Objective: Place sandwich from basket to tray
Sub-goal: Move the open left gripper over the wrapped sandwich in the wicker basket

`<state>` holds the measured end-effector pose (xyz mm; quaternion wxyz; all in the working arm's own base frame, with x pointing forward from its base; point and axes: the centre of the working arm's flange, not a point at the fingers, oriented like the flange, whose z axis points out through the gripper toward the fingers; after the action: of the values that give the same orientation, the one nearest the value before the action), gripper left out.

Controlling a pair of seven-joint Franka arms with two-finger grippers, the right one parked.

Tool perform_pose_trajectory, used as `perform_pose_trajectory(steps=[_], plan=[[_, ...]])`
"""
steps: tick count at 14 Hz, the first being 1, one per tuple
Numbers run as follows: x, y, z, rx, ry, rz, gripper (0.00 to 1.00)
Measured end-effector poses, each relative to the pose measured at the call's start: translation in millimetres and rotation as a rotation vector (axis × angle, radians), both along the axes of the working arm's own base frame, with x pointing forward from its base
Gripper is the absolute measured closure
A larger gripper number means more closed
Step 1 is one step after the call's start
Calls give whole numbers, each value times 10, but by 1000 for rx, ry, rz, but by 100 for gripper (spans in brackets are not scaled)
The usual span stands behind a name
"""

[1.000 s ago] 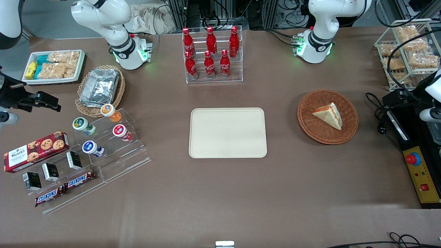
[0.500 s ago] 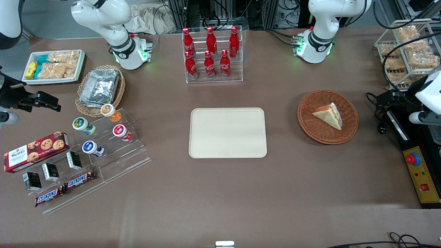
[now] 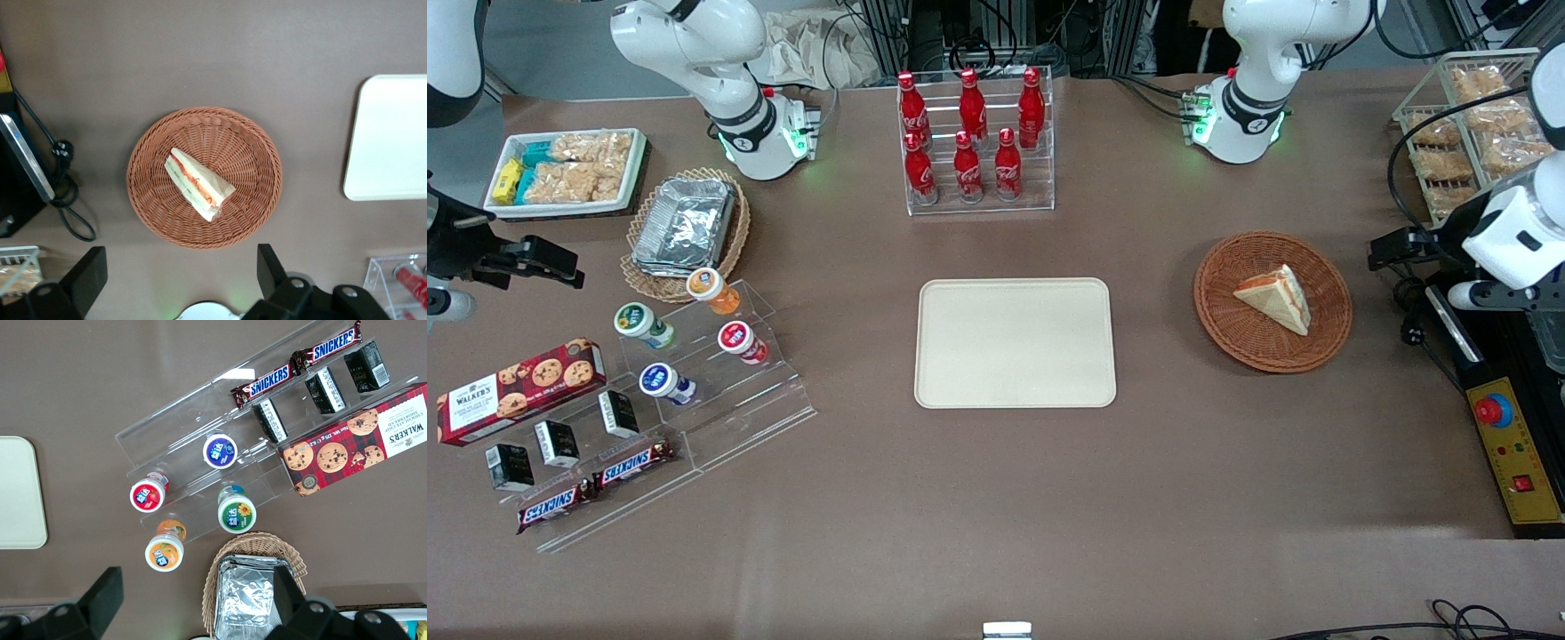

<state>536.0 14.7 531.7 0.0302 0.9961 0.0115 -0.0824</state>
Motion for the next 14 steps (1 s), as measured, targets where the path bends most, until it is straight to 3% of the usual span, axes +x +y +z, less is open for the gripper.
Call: perform_pose_trajectory(steps=[9, 14], plan=[[-408, -41, -1168, 34, 62, 336, 0], [-537, -71, -1472, 10, 98, 428, 0]])
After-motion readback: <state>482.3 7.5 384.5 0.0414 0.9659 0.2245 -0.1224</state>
